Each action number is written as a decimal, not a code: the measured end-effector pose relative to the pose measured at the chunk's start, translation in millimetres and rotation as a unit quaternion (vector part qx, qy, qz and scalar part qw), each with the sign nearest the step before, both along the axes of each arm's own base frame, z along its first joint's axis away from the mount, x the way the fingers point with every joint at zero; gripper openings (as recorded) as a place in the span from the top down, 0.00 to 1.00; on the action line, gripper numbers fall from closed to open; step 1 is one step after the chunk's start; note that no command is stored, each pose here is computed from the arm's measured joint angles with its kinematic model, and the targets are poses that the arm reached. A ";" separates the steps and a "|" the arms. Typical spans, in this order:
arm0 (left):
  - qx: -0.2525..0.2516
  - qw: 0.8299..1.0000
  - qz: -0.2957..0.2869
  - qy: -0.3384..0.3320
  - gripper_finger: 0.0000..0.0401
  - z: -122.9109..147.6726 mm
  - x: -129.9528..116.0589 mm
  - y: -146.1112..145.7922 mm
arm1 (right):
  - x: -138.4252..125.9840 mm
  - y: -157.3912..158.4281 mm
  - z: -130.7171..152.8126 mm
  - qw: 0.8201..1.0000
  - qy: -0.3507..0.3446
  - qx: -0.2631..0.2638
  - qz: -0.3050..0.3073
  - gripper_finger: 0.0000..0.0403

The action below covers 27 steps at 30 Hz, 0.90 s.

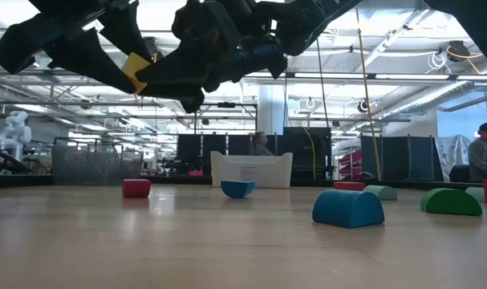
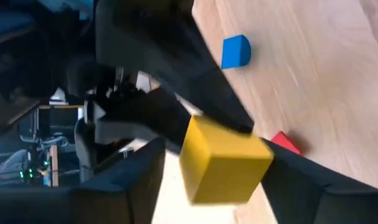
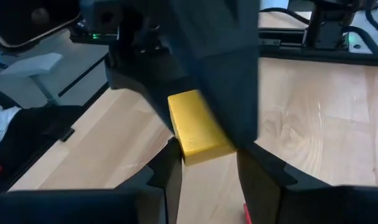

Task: Sort blocks by size
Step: Put the yellow square block into the bottom black bin

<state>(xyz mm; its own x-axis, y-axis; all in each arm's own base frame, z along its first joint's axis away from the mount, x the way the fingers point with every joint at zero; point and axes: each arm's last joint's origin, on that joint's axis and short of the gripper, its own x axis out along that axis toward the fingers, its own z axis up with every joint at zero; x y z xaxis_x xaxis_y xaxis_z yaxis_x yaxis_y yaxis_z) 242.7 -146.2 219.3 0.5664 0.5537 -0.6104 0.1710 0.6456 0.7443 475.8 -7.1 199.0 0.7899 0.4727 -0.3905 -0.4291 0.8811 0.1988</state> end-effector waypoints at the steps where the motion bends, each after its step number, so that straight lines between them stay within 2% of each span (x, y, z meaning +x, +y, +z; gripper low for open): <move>1: -0.001 1.000 -0.001 -0.002 0.43 0.1 0.5 -0.4 | 0.1 0.0 0.2 1.000 -0.001 0.001 0.000 0.71; 9: -0.002 1.000 -0.002 -0.002 0.60 0.2 0.7 -0.7 | 0.4 -0.1 1.0 1.000 -0.002 0.008 -0.001 0.71; 15: -0.002 1.000 -0.001 -0.003 0.60 0.2 0.7 -0.6 | 0.5 -0.1 1.0 1.000 -0.001 0.009 -0.003 0.70; 19: -0.011 1.000 0.011 -0.010 0.60 0.5 0.1 -0.2 | 0.7 -1.0 1.1 1.000 0.000 0.008 -0.011 0.66; 27: -0.053 0.994 0.099 -0.007 0.60 19.4 -13.0 1.9 | 1.0 -10.7 -4.7 0.990 0.022 -0.055 -0.131 0.52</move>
<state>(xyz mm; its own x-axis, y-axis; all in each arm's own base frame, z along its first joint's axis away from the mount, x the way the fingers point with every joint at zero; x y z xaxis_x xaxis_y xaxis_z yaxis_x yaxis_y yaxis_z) 229.7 -144.3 238.7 0.4603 0.5890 -0.6642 0.0230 0.7401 0.6722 476.8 -17.8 194.3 0.8613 0.2059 -0.4646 -0.1754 0.9785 0.1085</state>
